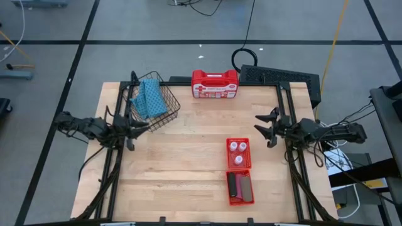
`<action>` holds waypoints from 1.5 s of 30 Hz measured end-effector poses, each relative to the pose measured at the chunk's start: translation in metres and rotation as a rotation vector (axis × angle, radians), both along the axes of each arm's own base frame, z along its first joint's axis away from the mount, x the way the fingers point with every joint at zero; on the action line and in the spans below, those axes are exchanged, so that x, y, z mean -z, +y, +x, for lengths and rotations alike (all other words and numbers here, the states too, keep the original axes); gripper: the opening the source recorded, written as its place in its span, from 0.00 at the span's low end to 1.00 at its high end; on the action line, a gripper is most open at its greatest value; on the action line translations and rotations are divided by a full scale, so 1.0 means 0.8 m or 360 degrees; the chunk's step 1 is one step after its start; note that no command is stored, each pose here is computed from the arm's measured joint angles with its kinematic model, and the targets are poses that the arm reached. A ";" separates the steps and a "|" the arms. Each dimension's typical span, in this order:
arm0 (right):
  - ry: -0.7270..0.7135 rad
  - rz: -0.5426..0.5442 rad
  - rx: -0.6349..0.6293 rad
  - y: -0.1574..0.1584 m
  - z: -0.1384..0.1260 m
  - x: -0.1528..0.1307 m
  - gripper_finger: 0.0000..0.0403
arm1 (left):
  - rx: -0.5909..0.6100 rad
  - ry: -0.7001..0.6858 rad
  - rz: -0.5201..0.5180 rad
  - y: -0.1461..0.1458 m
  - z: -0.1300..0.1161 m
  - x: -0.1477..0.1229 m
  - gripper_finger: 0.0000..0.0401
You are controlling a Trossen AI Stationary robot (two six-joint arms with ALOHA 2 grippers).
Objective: Pick & Place Medicine items
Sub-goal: Return to Home Position
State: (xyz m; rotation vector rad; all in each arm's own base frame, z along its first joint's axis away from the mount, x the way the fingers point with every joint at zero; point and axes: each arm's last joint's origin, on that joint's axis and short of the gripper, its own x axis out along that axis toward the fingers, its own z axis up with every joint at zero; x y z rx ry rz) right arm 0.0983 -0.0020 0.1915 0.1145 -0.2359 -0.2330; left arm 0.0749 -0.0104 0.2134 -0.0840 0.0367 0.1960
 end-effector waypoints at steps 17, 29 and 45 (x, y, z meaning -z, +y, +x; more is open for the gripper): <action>0.0386 -0.0023 -0.0008 0.001 0.003 0.029 0.51 | 0.0009 0.0053 0.0226 -0.003 0.009 0.021 0.18; 0.0350 -0.0033 -0.0004 0.000 0.004 0.026 0.53 | -0.0088 0.0056 0.0073 -0.001 0.008 0.023 0.18; 0.0349 -0.0032 -0.0003 0.000 0.004 0.026 0.53 | -0.0121 0.0056 -0.0085 0.000 0.008 0.027 0.18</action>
